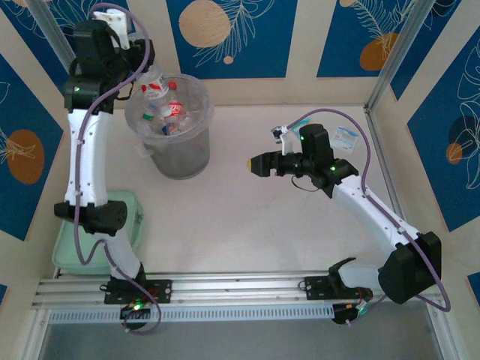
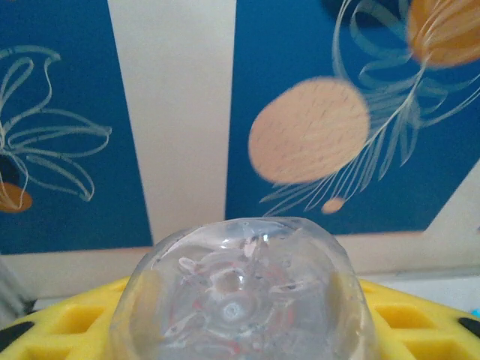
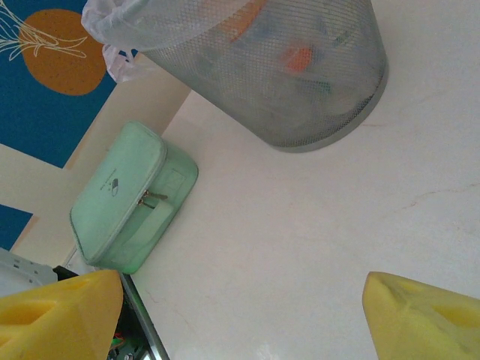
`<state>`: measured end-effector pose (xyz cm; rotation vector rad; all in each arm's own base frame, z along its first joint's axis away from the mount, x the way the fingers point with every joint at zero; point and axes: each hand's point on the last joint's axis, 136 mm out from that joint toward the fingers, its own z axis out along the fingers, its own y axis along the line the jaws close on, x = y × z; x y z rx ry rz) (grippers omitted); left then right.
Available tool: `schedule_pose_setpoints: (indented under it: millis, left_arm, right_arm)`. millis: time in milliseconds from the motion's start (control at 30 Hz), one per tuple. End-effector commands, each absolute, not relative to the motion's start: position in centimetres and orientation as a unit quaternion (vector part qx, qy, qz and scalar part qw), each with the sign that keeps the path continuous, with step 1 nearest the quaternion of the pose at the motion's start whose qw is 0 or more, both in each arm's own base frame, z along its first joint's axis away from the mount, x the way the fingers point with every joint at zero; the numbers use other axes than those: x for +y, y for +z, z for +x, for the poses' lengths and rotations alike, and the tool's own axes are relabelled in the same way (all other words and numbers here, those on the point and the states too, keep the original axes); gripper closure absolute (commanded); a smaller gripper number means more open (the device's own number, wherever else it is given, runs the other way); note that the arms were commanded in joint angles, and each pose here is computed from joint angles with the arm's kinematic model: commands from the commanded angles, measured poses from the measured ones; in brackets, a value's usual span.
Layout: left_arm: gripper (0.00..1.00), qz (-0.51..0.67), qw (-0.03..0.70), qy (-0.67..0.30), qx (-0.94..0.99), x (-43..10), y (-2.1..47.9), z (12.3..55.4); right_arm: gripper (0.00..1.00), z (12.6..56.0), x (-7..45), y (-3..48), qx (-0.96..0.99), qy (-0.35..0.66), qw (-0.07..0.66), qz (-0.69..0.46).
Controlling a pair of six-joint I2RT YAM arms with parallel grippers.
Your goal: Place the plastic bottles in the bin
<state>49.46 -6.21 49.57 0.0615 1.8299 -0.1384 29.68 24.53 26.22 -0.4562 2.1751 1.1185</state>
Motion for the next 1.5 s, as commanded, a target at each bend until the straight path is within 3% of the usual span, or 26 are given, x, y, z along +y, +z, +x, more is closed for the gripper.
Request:
schedule_pose_setpoints:
  millis: [0,233,333,567,867,1033,1200,1367,1467]
  left_arm:
    - [0.64,0.059,0.542,0.002,0.838,-5.0,44.3,50.9]
    - [0.64,0.106,0.436,-0.015,0.893,-6.5,36.5,51.8]
    - [0.56,0.122,0.401,-0.038,0.907,-7.5,33.6,52.3]
    - [0.50,0.132,0.384,-0.091,0.909,-9.8,30.6,54.2]
    - [0.23,0.144,0.349,-0.132,0.917,-12.1,26.1,55.6]
    - [0.16,0.151,0.379,-0.152,0.900,-13.1,28.5,55.3]
    - [0.01,0.156,0.435,-0.156,0.873,-13.1,34.1,53.9]
    - [0.00,0.152,0.488,-0.142,0.848,-12.3,38.9,52.2]
    - [0.08,0.145,0.501,-0.144,0.841,-12.2,39.6,51.7]
  right_arm:
    - [0.16,29.1,24.0,25.4,0.836,0.418,0.313,-0.169]
    - [0.17,28.9,23.7,24.9,0.840,0.414,0.310,-0.163]
    - [0.17,28.8,24.0,24.6,0.842,0.415,0.304,-0.164]
    - [0.17,28.8,24.8,24.1,0.845,0.411,0.298,-0.167]
    - [0.17,28.9,25.3,23.4,0.848,0.410,0.287,-0.171]
    - [0.17,29.1,25.6,23.0,0.852,0.410,0.278,-0.171]
    - [0.17,29.2,26.1,22.9,0.851,0.411,0.275,-0.177]
    - [0.17,29.3,26.6,22.6,0.850,0.414,0.271,-0.180]
    - [0.17,29.3,26.8,22.5,0.850,0.414,0.270,-0.183]
